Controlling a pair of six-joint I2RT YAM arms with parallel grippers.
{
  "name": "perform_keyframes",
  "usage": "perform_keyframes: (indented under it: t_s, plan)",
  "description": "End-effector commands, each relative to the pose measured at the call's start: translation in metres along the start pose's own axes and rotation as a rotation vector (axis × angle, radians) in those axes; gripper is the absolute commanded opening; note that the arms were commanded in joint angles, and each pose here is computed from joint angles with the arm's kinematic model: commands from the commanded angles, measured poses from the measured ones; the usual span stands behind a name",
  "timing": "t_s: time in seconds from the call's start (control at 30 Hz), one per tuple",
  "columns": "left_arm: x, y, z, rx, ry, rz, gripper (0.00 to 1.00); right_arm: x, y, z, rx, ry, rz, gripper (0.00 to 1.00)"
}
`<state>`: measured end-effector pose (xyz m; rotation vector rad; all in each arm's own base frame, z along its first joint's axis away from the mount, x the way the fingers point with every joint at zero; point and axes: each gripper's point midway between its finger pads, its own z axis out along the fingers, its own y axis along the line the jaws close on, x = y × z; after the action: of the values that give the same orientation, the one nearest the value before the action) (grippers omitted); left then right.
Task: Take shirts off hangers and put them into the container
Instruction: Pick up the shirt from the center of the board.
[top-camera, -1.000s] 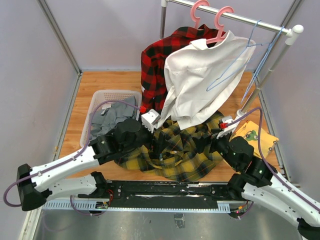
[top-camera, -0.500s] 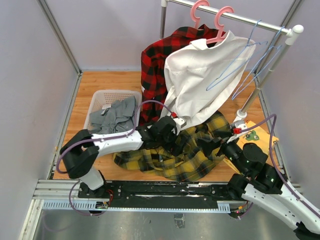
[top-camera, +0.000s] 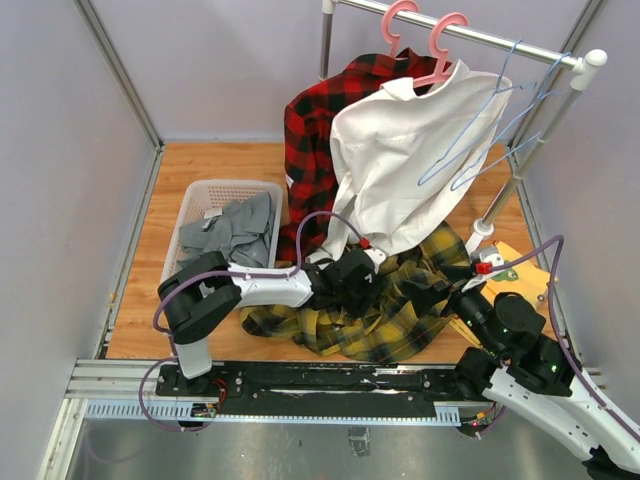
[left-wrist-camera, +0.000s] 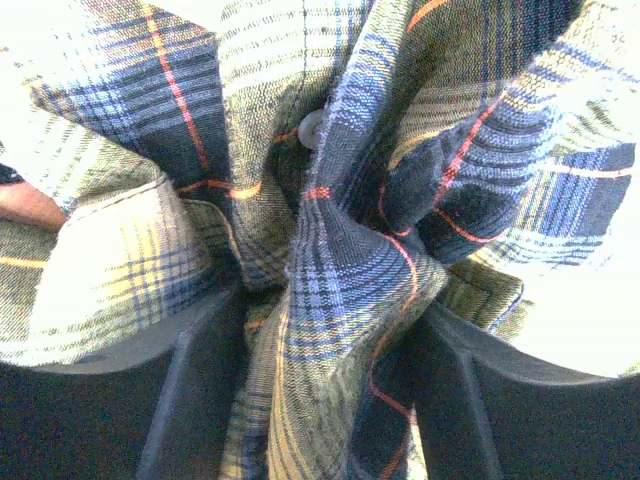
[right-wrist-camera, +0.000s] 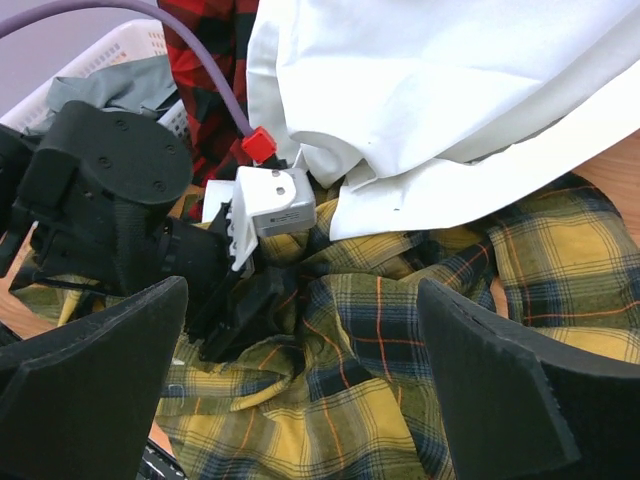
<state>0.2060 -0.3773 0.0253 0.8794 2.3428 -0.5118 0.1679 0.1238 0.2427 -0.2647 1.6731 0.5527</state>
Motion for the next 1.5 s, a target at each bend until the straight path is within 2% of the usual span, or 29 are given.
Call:
perform_keyframes:
  t_s: [0.0,0.1,0.2,0.3,0.37,0.47,0.57,0.8,0.93,1.23,1.3,1.47]
  plan:
    - [0.059,-0.010,-0.006,0.045,0.130,0.008,0.53,0.001,-0.013,-0.003,0.054,0.003,-0.032,0.98]
    - [0.037,-0.010,-0.036,0.047,0.037,0.002,0.27,0.003,-0.018,-0.005,0.079,0.003,-0.043,0.98]
    - [-0.006,-0.005,-0.082,0.014,-0.112,0.000,0.23,0.005,-0.021,-0.006,0.089,0.001,-0.051,0.98]
    - [-0.056,-0.004,-0.144,0.018,-0.300,-0.004,0.14,0.007,-0.025,-0.005,0.104,0.002,-0.065,0.98]
    - [-0.085,-0.003,-0.188,0.026,-0.427,-0.011,0.01,0.007,-0.025,-0.006,0.104,0.003,-0.068,0.98]
    - [-0.112,0.011,-0.245,-0.013,-0.579,-0.041,0.01,0.007,-0.025,-0.006,0.105,0.004,-0.071,0.98]
    - [-0.121,0.028,-0.284,-0.075,-0.645,-0.070,0.01,0.008,-0.025,-0.005,0.105,0.006,-0.074,0.98]
    - [-0.148,0.094,-0.375,-0.402,-0.800,-0.151,0.01,0.007,-0.029,-0.004,0.132,0.004,-0.068,0.98]
    - [-0.158,0.138,-0.411,-0.619,-0.811,-0.186,0.01,0.005,-0.028,-0.003,0.128,0.003,-0.065,0.98]
    - [-0.171,0.222,-0.484,-0.996,-0.851,-0.280,0.01,0.006,-0.026,0.000,0.123,0.009,-0.073,0.98]
    - [-0.173,0.234,-0.484,-1.028,-0.827,-0.279,0.01,0.007,-0.025,0.001,0.123,0.009,-0.077,0.98]
    - [-0.156,0.249,-0.417,-0.939,-0.716,-0.300,0.00,0.008,-0.026,0.003,0.125,0.013,-0.092,0.98]
